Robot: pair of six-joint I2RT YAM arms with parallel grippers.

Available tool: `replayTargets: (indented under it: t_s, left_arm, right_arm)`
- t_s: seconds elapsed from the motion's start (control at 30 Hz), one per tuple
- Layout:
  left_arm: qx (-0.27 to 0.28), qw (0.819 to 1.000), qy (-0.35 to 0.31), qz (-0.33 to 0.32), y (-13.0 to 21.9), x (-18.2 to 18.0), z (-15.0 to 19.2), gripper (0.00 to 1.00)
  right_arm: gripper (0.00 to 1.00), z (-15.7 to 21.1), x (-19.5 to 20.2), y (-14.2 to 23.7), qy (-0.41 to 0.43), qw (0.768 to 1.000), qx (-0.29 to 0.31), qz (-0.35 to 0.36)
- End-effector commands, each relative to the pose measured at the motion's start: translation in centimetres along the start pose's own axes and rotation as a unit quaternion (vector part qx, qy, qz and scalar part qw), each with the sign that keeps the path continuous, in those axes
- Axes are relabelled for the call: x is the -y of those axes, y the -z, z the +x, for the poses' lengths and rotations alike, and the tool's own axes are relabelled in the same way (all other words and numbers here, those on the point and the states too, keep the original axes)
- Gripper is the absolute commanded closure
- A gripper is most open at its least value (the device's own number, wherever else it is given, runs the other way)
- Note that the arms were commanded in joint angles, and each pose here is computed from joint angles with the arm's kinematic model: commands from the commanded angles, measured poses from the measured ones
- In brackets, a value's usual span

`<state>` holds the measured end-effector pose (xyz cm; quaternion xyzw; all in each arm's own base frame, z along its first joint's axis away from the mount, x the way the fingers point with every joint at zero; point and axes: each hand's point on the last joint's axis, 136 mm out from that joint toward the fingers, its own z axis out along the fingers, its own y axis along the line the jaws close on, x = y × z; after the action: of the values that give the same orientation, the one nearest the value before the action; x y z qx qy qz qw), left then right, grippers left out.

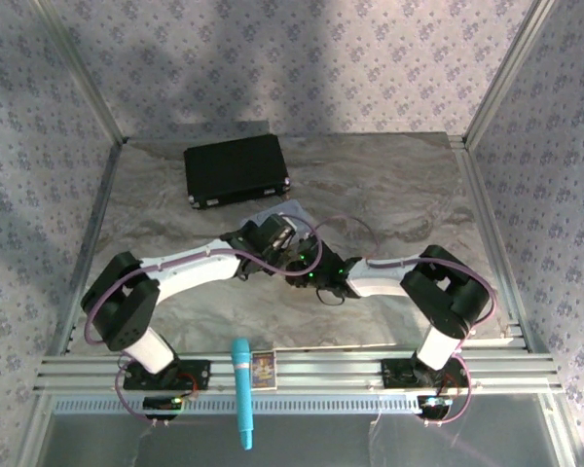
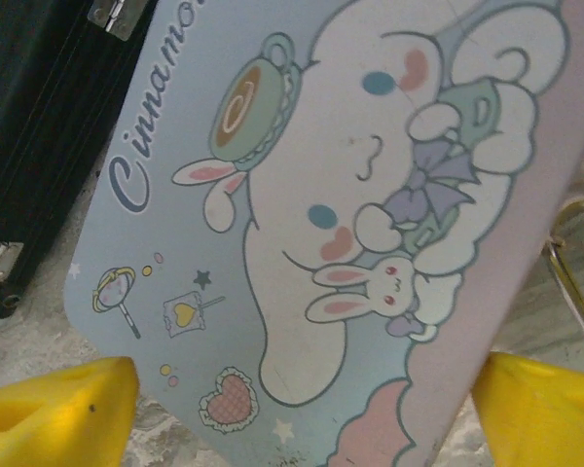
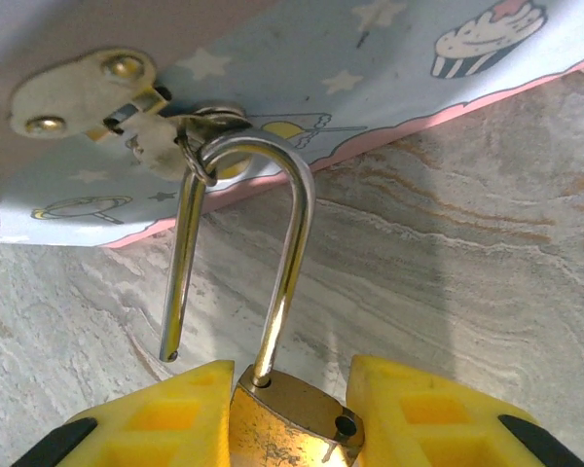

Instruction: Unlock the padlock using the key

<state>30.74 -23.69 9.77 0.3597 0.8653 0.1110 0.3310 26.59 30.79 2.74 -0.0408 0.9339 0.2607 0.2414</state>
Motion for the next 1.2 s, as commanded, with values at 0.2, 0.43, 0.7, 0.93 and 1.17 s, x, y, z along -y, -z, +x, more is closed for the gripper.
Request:
replayTargets:
  t_s: [0.2, 0.43, 0.7, 0.93, 1.17]
  left_arm:
    - [-0.04, 0.999, -0.026, -0.021, -1.4, 0.5, 2.4, 0.29]
    - [-0.036, 0.999, -0.025, -0.001, -1.8, 1.5, 3.3, 0.34]
    - [-0.018, 0.999, -0.023, 0.019, -1.4, 2.1, 3.2, 0.38]
    - [-0.023, 0.999, -0.029, 0.032, -1.4, 2.5, 3.5, 0.42]
    - [-0.023, 0.999, -0.03, 0.026, -1.2, 2.2, 3.4, 0.42]
  right_arm:
    - [0.68, -0.1, 3.2, -1.0, -0.065, 0.996, 0.029, 0.054]
    - [0.7, -3.2, 1.9, -1.4, -0.109, 0.989, 0.085, 0.044]
    - [0.7, -6.3, 1.1, -0.6, -0.14, 0.98, 0.141, 0.015]
    - [0.7, -8.5, 1.1, 0.4, -0.152, 0.973, 0.172, -0.002]
    - [0.7, -8.3, 2.5, -0.5, -0.17, 0.974, 0.148, 0.011]
